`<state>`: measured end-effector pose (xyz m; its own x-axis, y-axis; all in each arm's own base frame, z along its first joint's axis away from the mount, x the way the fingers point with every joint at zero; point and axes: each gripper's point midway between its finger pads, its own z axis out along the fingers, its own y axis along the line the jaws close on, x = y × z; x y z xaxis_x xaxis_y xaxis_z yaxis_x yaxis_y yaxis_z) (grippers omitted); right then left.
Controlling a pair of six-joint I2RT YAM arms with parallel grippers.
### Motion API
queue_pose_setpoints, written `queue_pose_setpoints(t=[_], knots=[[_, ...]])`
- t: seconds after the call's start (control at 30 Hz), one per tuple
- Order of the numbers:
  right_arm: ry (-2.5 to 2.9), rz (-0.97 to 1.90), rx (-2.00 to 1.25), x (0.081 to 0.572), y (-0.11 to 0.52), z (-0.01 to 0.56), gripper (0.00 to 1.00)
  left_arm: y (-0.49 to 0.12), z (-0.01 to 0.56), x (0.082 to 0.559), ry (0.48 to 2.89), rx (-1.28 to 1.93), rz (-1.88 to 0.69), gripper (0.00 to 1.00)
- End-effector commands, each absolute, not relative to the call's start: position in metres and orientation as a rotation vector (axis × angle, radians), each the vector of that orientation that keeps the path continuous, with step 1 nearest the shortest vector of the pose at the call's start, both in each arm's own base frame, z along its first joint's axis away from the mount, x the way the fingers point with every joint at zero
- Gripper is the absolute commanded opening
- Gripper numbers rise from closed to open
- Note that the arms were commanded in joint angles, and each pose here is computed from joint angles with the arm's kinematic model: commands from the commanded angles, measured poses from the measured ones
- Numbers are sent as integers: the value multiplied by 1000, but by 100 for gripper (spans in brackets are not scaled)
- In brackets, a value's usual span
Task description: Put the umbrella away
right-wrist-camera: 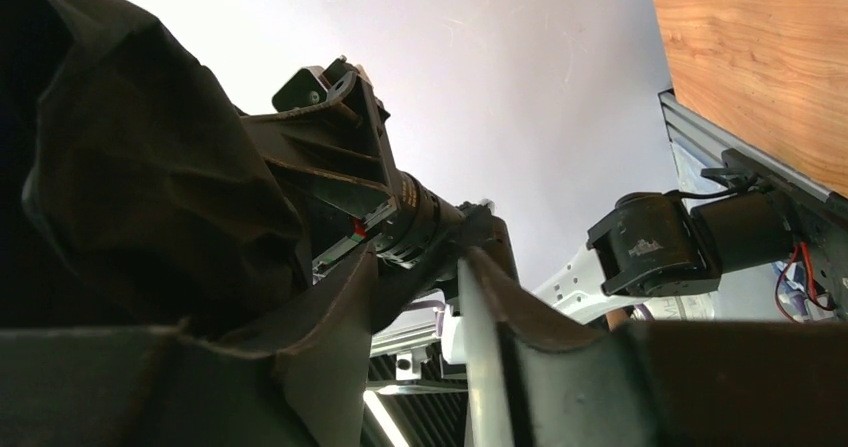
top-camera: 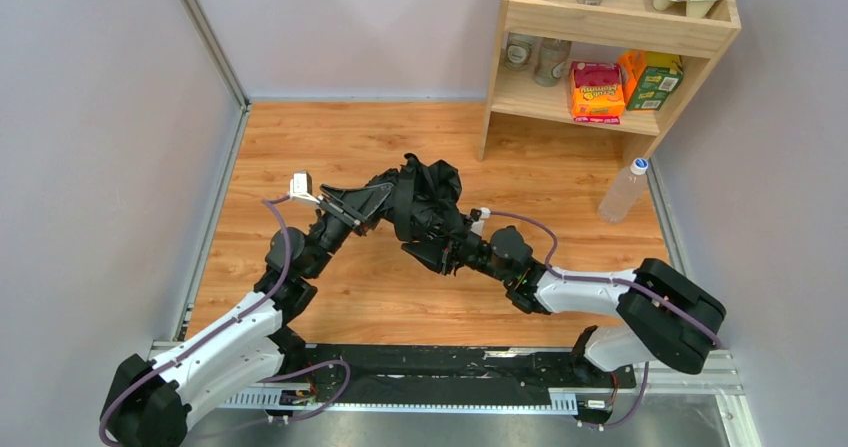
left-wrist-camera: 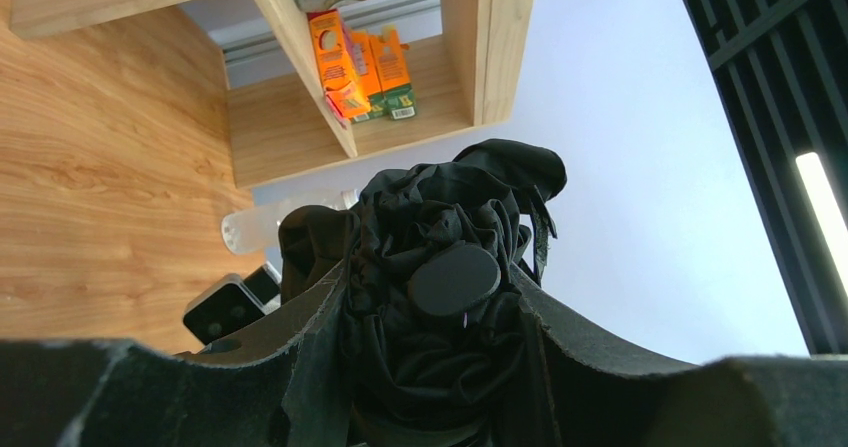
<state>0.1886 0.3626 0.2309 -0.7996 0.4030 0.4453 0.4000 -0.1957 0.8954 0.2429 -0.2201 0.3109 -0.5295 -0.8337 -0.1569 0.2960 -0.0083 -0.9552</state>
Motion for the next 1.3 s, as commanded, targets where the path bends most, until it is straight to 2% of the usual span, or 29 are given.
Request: queue_pose_setpoints(t=[0.0, 0.03, 0.13, 0.23, 0.43, 0.57, 0.67, 0.7, 0.8, 0.9, 1.13, 1.27], knots=[[1774, 2621, 1509, 200, 360, 289, 38, -217, 335, 235, 1319, -546, -1721, 0], [1764, 2633, 1512, 201, 359, 289, 35, -218, 335, 235, 1319, -545, -1723, 0], [1681, 2644, 1484, 205, 353, 288, 0, -217, 330, 234, 1326, -560, -1729, 0], [1631, 2586, 1416, 214, 341, 270, 0, -222, 331, 227, 1347, -540, -1776, 0], [1597, 2361, 983, 261, 294, 241, 0, -234, 306, 205, 1515, -557, -1895, 0], [1572, 2272, 634, 274, 291, 254, 0, -233, 291, 190, 1571, -563, -1936, 0], [1601, 2192, 393, 282, 295, 268, 0, -230, 276, 182, 1674, -584, -1876, 0], [1627, 2165, 327, 281, 297, 269, 0, -229, 254, 182, 1778, -639, -1807, 0], [1699, 2014, 208, 286, 301, 269, 0, -223, 249, 175, 1842, -651, -1735, 0], [1695, 1851, 51, 284, 304, 278, 0, -222, 219, 168, 2002, -723, -1650, 0], [1594, 1509, -202, 264, 303, 310, 0, -217, 170, 167, 2159, -867, -1513, 0], [1517, 1502, -306, 249, 308, 330, 0, -230, 150, 165, 2227, -839, -1568, 0]])
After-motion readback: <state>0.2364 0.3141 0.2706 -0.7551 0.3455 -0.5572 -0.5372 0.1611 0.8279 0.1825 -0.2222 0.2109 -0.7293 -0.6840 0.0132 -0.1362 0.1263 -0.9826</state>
